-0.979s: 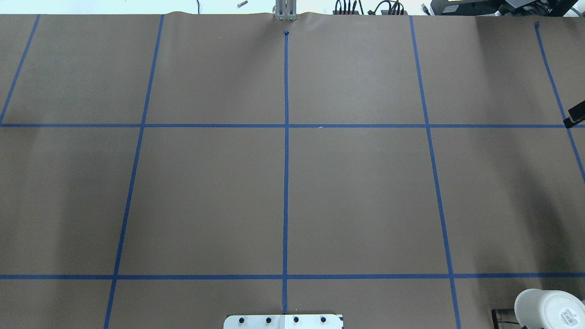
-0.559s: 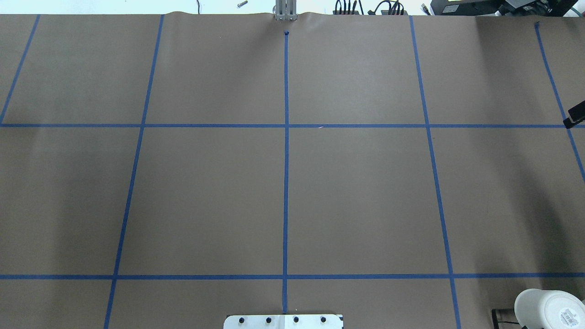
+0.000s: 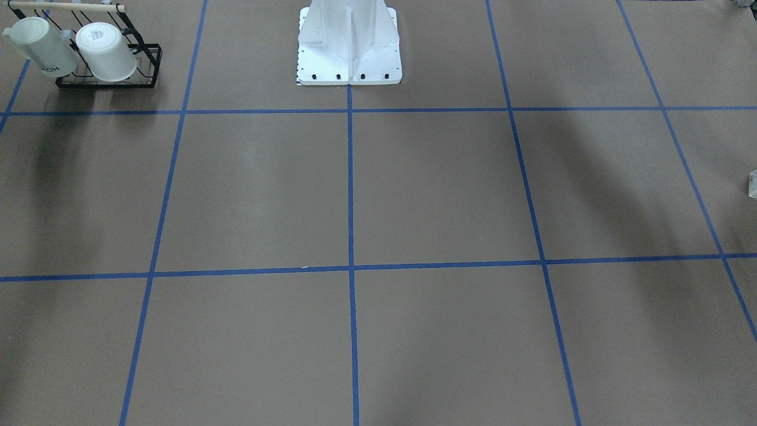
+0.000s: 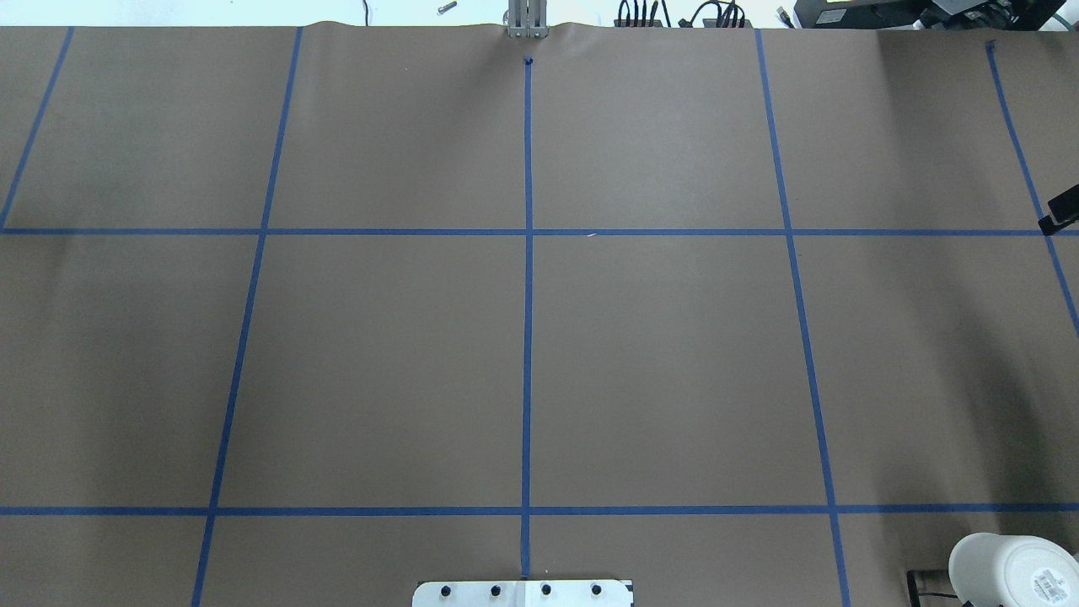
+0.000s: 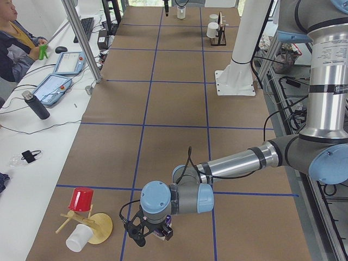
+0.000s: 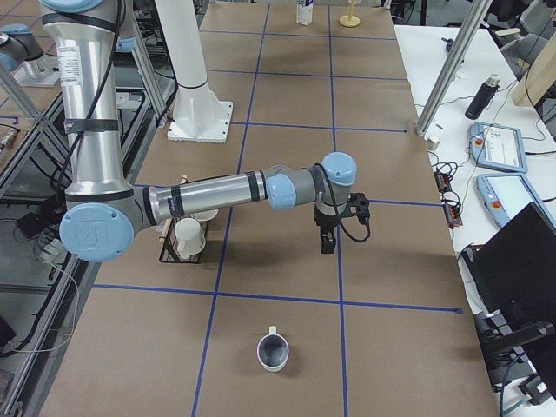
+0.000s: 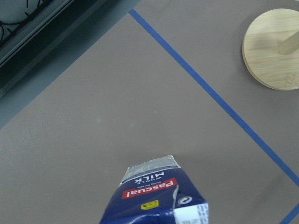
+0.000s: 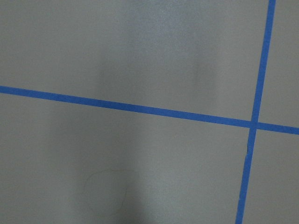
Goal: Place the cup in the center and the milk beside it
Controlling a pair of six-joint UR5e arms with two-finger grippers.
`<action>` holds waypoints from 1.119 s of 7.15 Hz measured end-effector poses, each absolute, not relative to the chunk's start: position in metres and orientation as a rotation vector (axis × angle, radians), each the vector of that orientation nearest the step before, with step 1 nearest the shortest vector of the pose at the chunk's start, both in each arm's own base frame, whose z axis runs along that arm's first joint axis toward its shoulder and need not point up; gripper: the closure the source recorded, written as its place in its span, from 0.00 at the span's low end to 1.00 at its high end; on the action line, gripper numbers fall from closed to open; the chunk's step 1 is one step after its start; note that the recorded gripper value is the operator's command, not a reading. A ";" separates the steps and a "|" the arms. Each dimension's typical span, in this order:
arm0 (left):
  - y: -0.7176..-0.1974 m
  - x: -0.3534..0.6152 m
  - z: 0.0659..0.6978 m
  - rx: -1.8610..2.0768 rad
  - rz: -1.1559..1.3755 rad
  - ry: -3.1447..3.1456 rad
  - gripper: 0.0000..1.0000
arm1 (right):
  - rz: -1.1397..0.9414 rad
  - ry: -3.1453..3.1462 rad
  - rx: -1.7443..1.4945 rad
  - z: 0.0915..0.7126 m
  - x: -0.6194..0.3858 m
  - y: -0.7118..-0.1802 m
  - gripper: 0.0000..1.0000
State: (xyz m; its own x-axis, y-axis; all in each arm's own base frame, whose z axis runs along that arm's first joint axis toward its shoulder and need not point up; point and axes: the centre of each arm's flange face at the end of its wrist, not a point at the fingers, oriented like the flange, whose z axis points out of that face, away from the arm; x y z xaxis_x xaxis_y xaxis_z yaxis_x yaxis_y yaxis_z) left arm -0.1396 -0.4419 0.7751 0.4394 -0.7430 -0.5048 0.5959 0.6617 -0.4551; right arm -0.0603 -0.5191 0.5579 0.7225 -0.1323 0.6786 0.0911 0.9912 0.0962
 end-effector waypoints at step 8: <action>-0.448 -0.140 0.764 -0.206 -0.869 0.748 0.58 | -0.130 -0.755 0.065 0.556 -0.059 -0.517 0.00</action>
State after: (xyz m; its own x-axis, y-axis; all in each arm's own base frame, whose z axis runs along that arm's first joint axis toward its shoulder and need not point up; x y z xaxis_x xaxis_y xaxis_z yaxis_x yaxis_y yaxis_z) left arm -0.1404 -0.4476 0.7636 0.4134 -0.7541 -0.5103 0.6169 0.6442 -0.4522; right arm -0.0591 -0.5173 0.5555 0.7205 -0.1410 0.6790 0.0946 0.9899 0.1052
